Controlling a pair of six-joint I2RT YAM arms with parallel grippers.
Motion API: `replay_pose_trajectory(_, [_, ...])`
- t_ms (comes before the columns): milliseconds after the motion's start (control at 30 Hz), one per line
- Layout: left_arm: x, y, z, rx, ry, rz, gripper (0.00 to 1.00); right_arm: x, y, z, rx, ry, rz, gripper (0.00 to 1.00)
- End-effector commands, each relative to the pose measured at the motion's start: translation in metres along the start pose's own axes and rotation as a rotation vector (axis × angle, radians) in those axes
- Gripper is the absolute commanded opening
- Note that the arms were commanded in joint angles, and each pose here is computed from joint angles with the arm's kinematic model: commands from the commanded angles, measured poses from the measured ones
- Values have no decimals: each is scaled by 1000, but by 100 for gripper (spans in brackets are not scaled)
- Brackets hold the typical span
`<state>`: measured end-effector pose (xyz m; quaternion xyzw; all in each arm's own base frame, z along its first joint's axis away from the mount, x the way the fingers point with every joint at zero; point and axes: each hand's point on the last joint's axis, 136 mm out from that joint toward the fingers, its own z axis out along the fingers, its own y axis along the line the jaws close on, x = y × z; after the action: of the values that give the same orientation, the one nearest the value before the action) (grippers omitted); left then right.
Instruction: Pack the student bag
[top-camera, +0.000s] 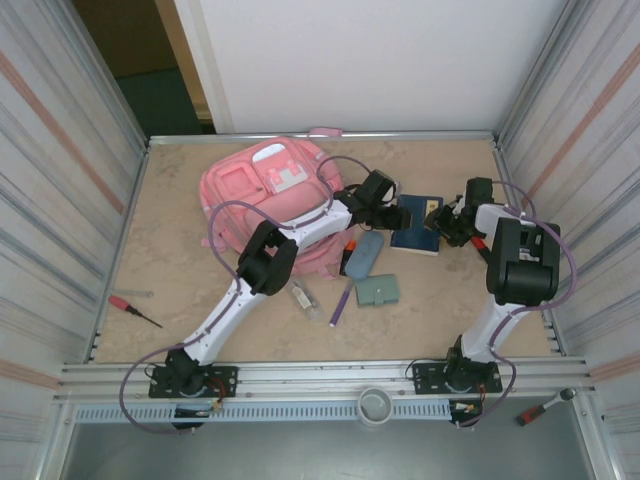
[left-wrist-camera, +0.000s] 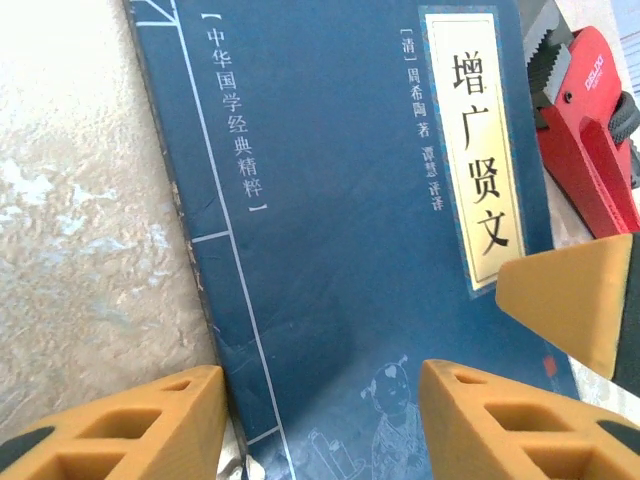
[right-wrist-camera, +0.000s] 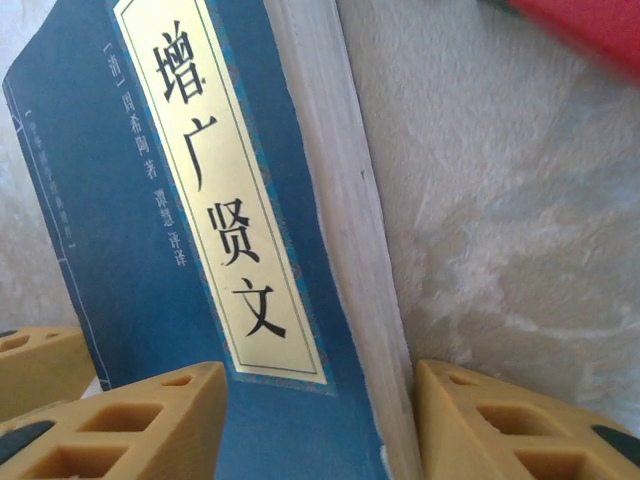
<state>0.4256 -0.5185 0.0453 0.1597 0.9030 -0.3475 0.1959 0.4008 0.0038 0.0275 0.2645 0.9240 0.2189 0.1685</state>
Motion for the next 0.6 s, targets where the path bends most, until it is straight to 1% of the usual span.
replay_pose_trajectory(0, [9, 21, 9, -43, 33, -42, 54, 14, 27, -1, -153, 57, 15, 46])
replay_pose_trajectory(133, [9, 21, 7, -33, 31, -45, 54, 12, 39, -7, -223, 20, -13, 40])
replay_pose_trajectory(267, [8, 23, 7, -26, 32, -56, 54, 8, 47, -18, -257, -39, -48, 39])
replay_pose_trajectory(400, [7, 24, 5, -17, 32, -62, 54, 7, 62, -27, -336, -86, -93, 39])
replay_pose_trajectory(500, [7, 21, 4, 0, 33, -64, 54, 9, 71, -25, -357, -85, -118, 38])
replay_pose_trajectory(567, [8, 21, 4, 2, 33, -64, 54, 8, 69, -22, -334, -97, -115, 36])
